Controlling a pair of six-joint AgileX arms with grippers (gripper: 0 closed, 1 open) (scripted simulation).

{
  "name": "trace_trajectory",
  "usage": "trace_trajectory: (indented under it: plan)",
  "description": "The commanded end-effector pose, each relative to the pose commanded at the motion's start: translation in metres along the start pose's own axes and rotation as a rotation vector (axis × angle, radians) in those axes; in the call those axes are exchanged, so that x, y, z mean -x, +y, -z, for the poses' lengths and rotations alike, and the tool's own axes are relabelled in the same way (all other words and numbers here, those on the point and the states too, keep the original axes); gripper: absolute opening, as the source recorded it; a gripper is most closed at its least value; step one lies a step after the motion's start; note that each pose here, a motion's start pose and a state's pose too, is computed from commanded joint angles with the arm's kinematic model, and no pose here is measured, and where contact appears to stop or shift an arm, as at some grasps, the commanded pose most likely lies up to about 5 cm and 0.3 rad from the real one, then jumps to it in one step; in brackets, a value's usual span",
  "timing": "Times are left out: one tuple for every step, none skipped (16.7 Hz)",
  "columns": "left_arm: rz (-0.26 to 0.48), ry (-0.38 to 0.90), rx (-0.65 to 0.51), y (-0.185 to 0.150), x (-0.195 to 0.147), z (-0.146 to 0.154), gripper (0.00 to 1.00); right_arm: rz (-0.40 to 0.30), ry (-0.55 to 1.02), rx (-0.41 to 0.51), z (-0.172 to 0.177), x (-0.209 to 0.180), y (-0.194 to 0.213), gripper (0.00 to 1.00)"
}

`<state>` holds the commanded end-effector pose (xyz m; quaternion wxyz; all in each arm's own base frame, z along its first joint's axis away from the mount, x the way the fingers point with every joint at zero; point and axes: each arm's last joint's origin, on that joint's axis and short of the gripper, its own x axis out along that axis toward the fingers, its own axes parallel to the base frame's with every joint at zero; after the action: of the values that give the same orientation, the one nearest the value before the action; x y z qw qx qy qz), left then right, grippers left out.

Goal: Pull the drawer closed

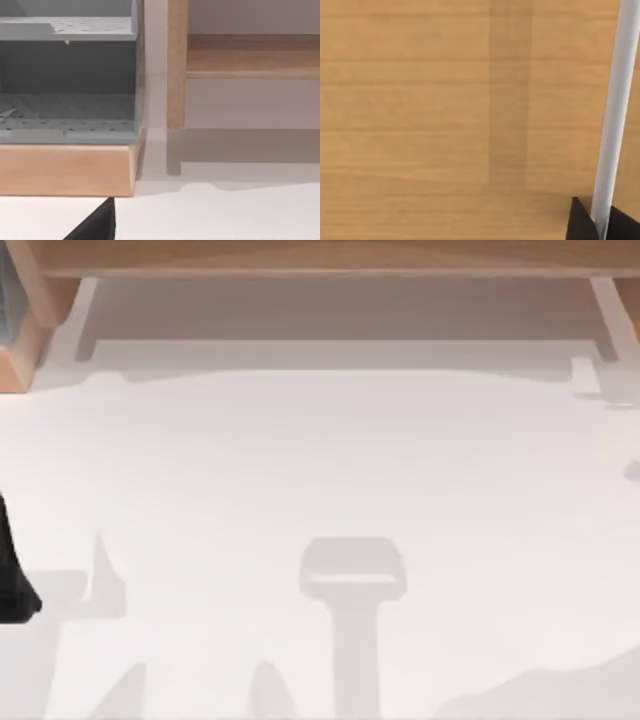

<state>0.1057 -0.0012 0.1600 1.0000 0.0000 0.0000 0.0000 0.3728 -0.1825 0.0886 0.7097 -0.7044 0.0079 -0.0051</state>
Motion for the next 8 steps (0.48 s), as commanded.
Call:
trace_trajectory:
  plan:
    - [0.0,0.0,0.0,0.0,0.0,0.0,1.0,-0.002,0.0,-0.001,0.0,-0.001,0.0,0.0]
    - [0.0,0.0,0.0,0.0,0.0,0.0,1.0,-0.002,0.0,-0.001,0.0,-0.001,0.0,0.0]
    - [0.0,0.0,0.0,0.0,0.0,0.0,1.0,-0.002,0.0,-0.001,0.0,-0.001,0.0,0.0]
    - [0.0,0.0,0.0,0.0,0.0,0.0,1.0,-0.004,0.004,-0.004,0.001,0.001,0.0,0.0]
    - [0.0,0.0,0.0,0.0,0.0,0.0,1.0,-0.005,0.003,-0.003,0.001,0.0,0.001,0.0]
    - [0.0,0.0,0.0,0.0,0.0,0.0,1.0,-0.01,0.001,-0.003,0.001,-0.004,0.002,0.0]
    - [0.0,0.0,0.0,0.0,0.0,0.0,1.0,-0.014,-0.002,-0.002,0.0,-0.009,0.004,0.0]
    - [0.0,0.0,0.0,0.0,0.0,0.0,1.0,-0.013,-0.004,0.0,0.0,-0.017,0.004,0.0]
